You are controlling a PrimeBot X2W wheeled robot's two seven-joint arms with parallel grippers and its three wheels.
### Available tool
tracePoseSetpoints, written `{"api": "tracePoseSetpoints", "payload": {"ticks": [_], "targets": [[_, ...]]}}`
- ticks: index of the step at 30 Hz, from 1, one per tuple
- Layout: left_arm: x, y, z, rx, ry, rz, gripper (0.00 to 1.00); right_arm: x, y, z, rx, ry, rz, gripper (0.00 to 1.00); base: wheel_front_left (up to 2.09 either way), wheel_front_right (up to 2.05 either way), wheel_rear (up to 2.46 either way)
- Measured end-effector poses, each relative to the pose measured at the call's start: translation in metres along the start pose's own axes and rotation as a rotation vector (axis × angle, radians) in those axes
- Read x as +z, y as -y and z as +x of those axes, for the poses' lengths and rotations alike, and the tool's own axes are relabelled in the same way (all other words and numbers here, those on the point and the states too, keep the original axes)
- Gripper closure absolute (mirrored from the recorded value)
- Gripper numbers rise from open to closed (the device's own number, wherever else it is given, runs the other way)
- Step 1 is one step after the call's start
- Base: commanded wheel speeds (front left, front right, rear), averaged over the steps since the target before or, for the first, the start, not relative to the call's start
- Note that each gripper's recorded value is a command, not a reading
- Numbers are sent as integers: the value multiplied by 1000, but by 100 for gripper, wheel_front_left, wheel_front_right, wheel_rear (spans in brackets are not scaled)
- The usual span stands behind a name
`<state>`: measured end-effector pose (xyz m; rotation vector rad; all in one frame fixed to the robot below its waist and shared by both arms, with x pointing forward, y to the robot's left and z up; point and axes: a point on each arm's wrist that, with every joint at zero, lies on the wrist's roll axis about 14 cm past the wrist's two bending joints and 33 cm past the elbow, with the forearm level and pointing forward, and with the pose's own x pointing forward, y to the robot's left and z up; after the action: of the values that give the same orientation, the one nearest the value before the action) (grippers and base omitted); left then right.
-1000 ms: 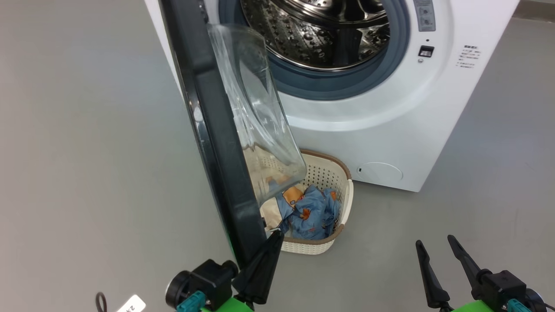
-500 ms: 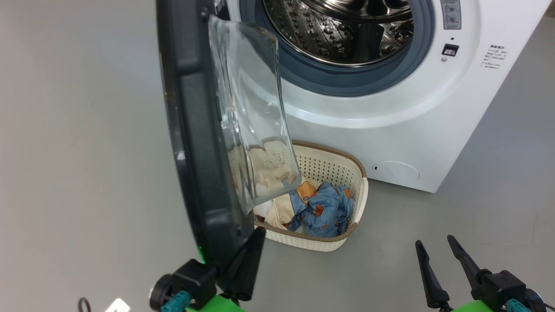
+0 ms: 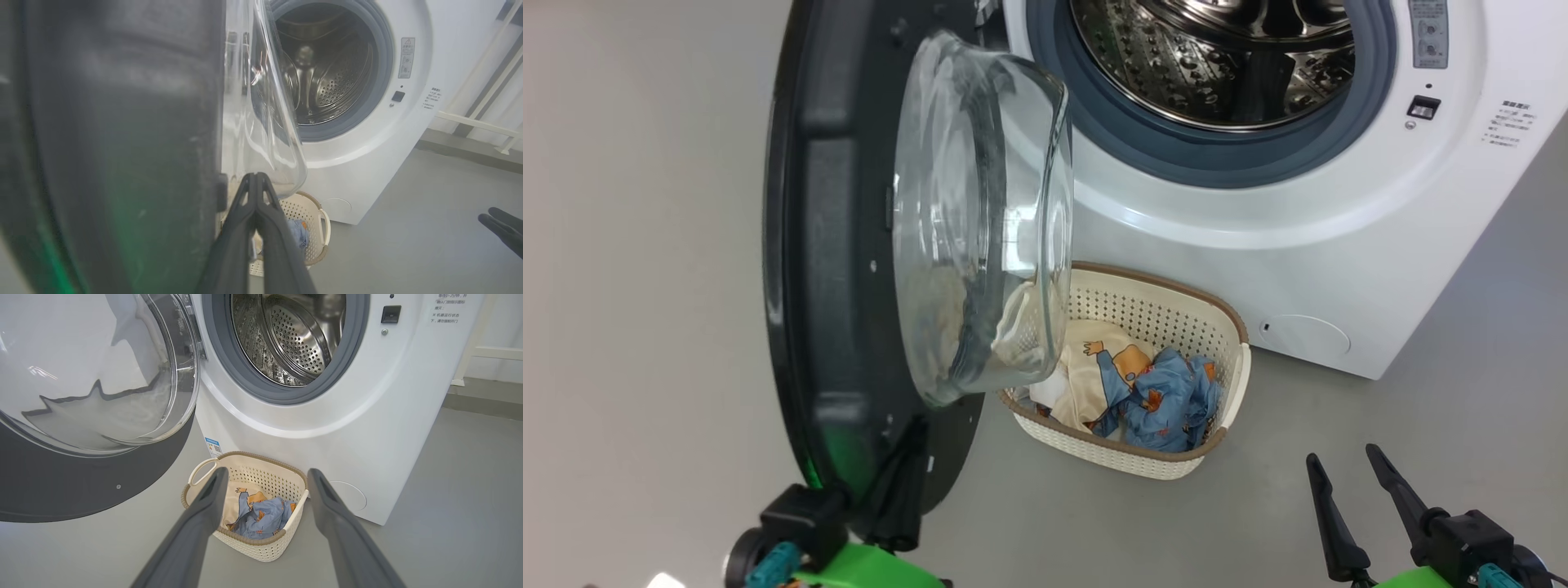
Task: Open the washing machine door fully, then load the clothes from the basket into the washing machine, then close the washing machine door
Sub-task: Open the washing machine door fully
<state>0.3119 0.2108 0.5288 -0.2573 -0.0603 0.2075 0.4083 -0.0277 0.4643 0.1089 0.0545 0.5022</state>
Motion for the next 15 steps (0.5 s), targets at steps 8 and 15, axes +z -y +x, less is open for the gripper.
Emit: {"api": "tracePoseSetpoints", "payload": {"ticks": [8, 15], "targets": [[6, -51, -5, 127, 16, 38, 100, -1, -4, 3, 18, -3, -4, 0, 0, 0, 0], [6, -79, 0, 189, 8, 72, 100, -5, 0, 1, 15, -15, -9, 0, 0, 0, 0]]}}
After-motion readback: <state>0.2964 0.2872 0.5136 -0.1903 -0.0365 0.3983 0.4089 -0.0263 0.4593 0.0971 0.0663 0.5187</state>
